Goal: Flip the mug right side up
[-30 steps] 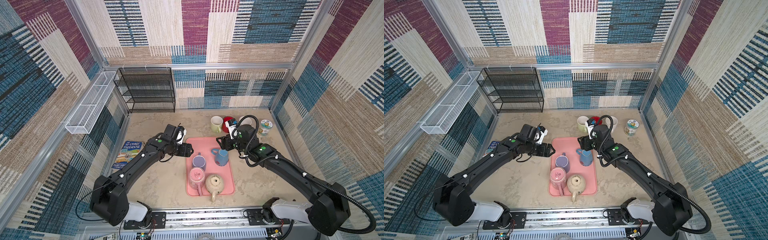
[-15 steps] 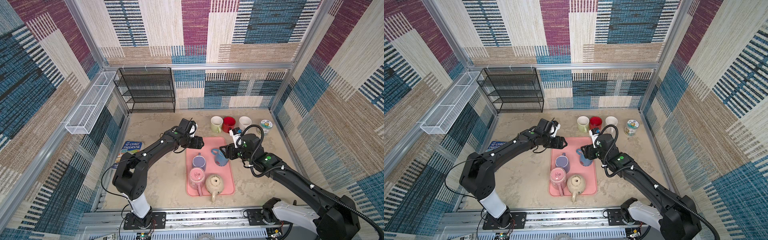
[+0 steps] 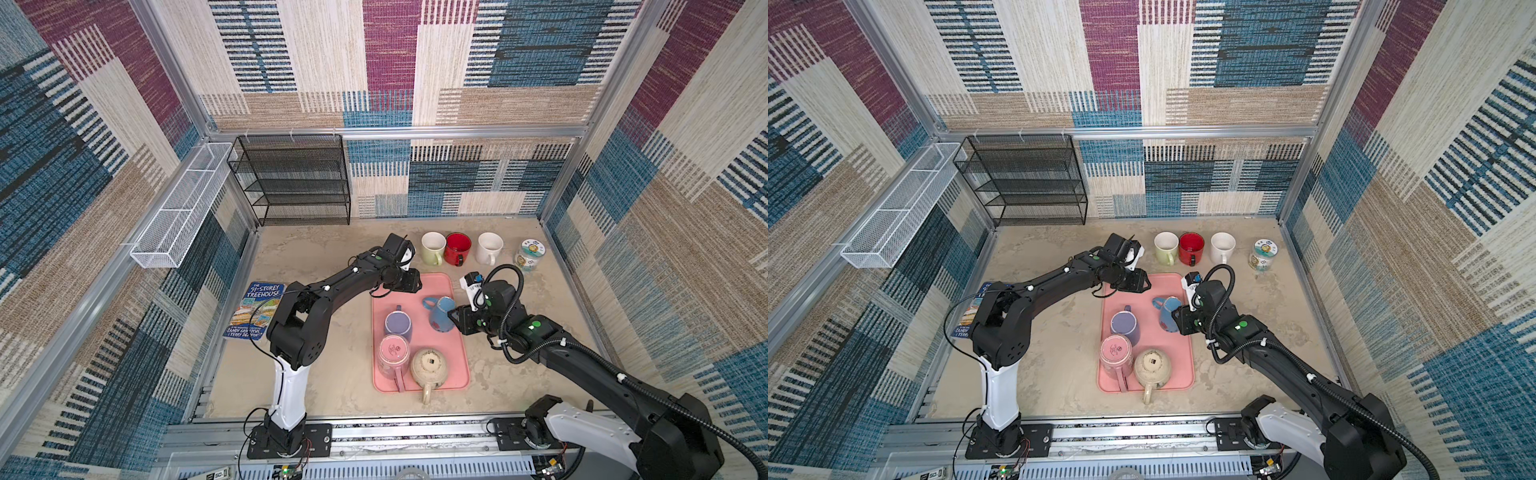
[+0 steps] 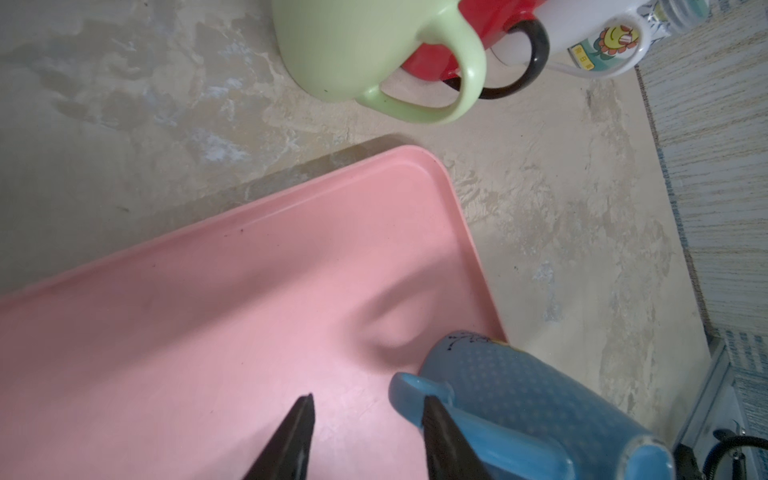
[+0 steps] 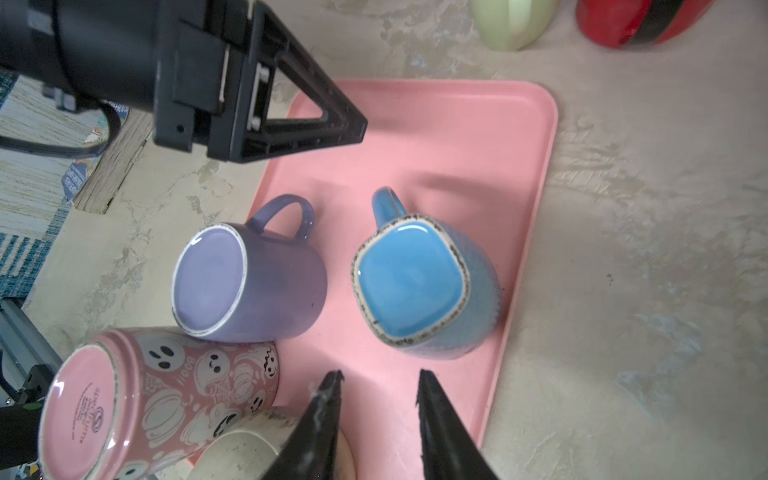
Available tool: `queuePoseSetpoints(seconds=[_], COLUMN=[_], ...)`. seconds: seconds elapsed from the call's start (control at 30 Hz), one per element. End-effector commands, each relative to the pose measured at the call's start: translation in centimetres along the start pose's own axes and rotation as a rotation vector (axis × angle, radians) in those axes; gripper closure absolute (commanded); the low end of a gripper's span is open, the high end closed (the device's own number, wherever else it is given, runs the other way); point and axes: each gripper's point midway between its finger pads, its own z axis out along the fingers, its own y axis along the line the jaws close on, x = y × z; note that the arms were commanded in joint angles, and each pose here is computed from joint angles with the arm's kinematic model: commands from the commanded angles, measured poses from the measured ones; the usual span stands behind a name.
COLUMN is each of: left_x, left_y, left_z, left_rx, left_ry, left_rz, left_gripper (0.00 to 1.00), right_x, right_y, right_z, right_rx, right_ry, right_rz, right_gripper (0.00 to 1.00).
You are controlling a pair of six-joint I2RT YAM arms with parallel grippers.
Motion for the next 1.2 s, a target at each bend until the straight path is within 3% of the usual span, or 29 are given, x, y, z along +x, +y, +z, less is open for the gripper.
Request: queuePoseSetpoints(seconds=[0.0,0.3,0.33,0.47,0.57,1.17], left_x=[-0.5,-0.6,-0.5,-0.2,0.0,2.9], left_y=[-0.8,-2.3,-2.4,-2.5,-2.9,-1.9], left_z=[0.6,2.0,2.2,2.9,3.3,2.1], left_rx=[0.023,0.048,0.051,0.061,0.065,0.028], left_ry=[0.003,0.028,0.033,0.048,0.049,0.052], left_rz=[0.017,0.077,0.079,0.077,0.084,0.088], left_gripper=[0.59,0.73,0.79,0.86,0.99,1.00], right_x=[0.7,2.5,2.6,2.4,2.3,0.6], right_y=[0.2,-0.6,-0.7,-0.9,-0.8,-1.9], right_z=[0.4,1.7,1.7,1.7,2.0,4.5], right_rx=[-0.011,0.017,0.020,0.033,0.037,0.122], right_ry=[0.021,0.057,0.053,0.047,0.060,0.079], right_rz=[0.033,0.076,0.080,0.080,0.073,0.042], right_gripper=[0.70,0.75,0.75,0.76,0.75,0.74])
